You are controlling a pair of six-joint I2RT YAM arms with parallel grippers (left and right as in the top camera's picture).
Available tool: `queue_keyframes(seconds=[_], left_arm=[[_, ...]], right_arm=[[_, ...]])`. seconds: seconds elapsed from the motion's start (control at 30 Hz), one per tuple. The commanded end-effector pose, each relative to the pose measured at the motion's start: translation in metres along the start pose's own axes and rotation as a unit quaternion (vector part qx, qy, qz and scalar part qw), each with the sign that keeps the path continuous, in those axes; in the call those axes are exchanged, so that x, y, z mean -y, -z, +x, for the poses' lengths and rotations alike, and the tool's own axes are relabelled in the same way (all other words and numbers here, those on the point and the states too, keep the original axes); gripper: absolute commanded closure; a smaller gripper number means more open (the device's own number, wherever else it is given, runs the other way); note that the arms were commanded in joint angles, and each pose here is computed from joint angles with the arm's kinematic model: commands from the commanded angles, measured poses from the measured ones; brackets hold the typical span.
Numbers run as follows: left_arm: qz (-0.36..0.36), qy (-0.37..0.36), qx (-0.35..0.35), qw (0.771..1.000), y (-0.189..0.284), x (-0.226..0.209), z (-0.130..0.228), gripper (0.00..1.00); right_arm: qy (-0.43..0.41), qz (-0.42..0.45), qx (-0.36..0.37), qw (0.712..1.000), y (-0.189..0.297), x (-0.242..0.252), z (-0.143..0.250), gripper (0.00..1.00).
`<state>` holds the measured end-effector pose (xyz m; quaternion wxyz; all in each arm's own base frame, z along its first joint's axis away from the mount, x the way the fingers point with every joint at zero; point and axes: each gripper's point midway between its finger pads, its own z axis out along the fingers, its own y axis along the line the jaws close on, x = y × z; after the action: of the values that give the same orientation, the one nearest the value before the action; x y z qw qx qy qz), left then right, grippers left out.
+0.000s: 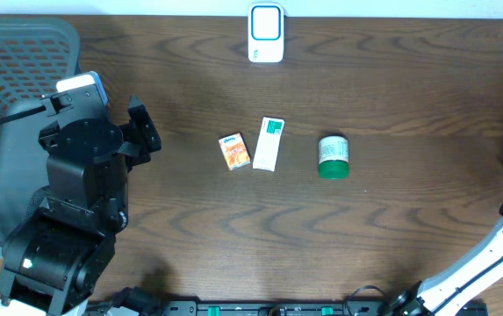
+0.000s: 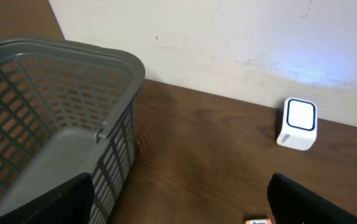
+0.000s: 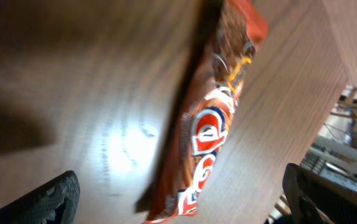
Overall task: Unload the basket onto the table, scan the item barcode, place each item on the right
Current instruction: 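Swing the right arm with the bar away to the right side, then reach the right gripper down over the green-lidded jar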
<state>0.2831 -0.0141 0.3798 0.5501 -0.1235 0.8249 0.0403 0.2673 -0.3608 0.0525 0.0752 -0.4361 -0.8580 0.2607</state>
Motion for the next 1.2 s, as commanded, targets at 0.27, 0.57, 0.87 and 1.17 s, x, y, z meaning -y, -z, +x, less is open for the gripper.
queue_keyframes(seconds=[0.27,0.57,0.87,1.17], left_arm=[[-0.007,0.001,-0.001,1.0,-0.001,-0.003,0.002,0.11],[-0.006,0.001,-0.001,1.0,-0.001,-0.003,0.002,0.11],[-0.006,0.001,-0.001,1.0,-0.001,-0.003,0.002,0.11],[-0.006,0.001,-0.001,1.0,-0.001,-0.003,0.002,0.11]], right_arm=[[0.029,-0.302,0.156,0.94,0.201,-0.074,-0.003,0.01],[0.164,-0.332,0.119,0.921,0.287,-0.181,0.131,0.01],[0.31,-0.337,0.131,0.879,0.314,-0.267,0.261,0.01],[0.367,-0.297,0.108,0.875,0.264,-0.295,0.343,0.01]])
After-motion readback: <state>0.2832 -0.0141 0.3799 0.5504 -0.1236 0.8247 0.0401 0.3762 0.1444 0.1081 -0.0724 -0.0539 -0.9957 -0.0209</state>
